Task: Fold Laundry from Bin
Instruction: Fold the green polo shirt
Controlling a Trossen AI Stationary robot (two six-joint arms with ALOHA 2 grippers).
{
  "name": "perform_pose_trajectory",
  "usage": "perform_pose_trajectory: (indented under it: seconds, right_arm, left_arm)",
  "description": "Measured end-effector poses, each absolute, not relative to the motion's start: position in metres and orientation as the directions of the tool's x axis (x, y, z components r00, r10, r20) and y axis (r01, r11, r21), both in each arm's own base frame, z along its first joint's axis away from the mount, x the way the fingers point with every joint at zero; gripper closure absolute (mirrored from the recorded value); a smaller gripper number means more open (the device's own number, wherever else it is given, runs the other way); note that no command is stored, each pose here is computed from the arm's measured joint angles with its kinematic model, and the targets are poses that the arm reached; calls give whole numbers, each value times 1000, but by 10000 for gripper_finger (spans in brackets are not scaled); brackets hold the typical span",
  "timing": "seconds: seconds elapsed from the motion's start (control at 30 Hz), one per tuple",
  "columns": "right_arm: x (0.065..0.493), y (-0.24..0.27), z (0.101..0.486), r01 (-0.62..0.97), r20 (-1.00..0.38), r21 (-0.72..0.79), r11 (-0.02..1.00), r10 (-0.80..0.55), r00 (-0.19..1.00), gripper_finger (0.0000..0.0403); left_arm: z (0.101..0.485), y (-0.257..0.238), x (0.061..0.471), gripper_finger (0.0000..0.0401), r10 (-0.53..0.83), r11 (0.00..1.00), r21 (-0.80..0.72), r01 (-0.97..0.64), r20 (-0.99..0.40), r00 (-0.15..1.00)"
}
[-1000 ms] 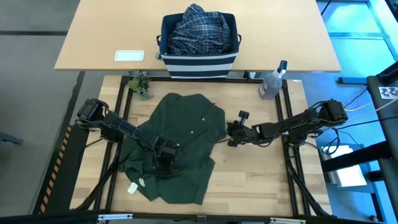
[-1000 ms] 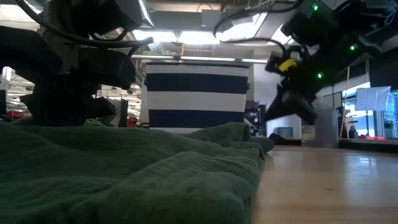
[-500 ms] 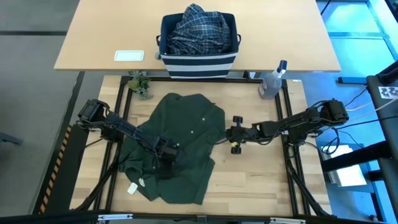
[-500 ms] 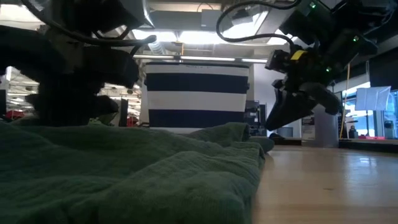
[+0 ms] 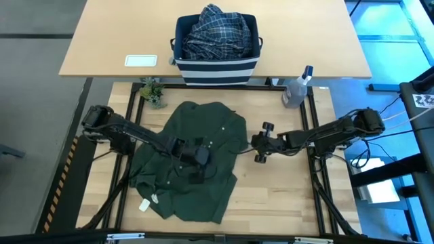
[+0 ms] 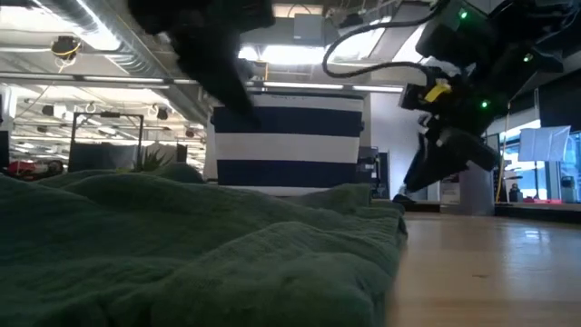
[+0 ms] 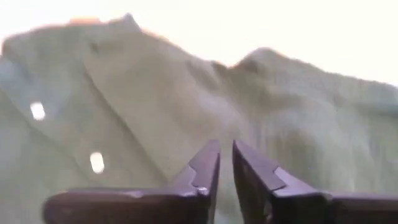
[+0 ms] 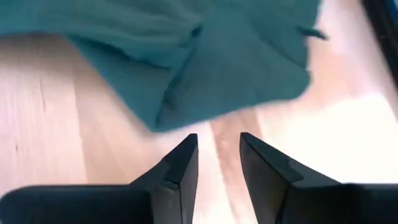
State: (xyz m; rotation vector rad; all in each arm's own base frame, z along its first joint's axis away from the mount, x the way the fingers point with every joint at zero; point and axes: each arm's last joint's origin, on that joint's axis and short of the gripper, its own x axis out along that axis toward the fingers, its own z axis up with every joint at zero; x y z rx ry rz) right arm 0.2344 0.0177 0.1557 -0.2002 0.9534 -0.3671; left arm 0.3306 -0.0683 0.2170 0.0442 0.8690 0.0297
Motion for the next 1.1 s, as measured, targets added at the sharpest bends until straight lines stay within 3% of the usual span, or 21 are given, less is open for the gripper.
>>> perform_pose_trajectory:
  seconds: [0.1, 0.27, 0.47, 0.63, 0.87, 1.1]
  right_arm:
    - [226, 16, 163, 252, -726, -310, 917, -400, 559, 289]
    - [211, 14, 168, 306, -644, -239, 921, -387, 660, 291]
    - [214, 8, 159, 337, -580, -205, 919, -391, 715, 291]
    - [226, -11, 147, 351, -591, -171, 921, -381, 711, 319]
    - [250, -37, 134, 285, -599, -71, 956, -269, 754, 397]
    - [273, -54, 122, 275, -661, -61, 960, -245, 709, 388]
  left_arm:
    - [218, -51, 345, 314, 58, 998, 50, -31, -706, 706]
    - [191, -25, 359, 273, 54, 997, 6, -75, -749, 660]
    - [171, -33, 363, 266, -130, 986, -169, -7, -783, 609]
    - [170, -71, 356, 270, -204, 977, -205, 63, -796, 570]
    - [159, -119, 329, 270, -226, 969, -246, 1, -888, 400]
    - [152, -148, 298, 271, -191, 971, -217, -102, -958, 212]
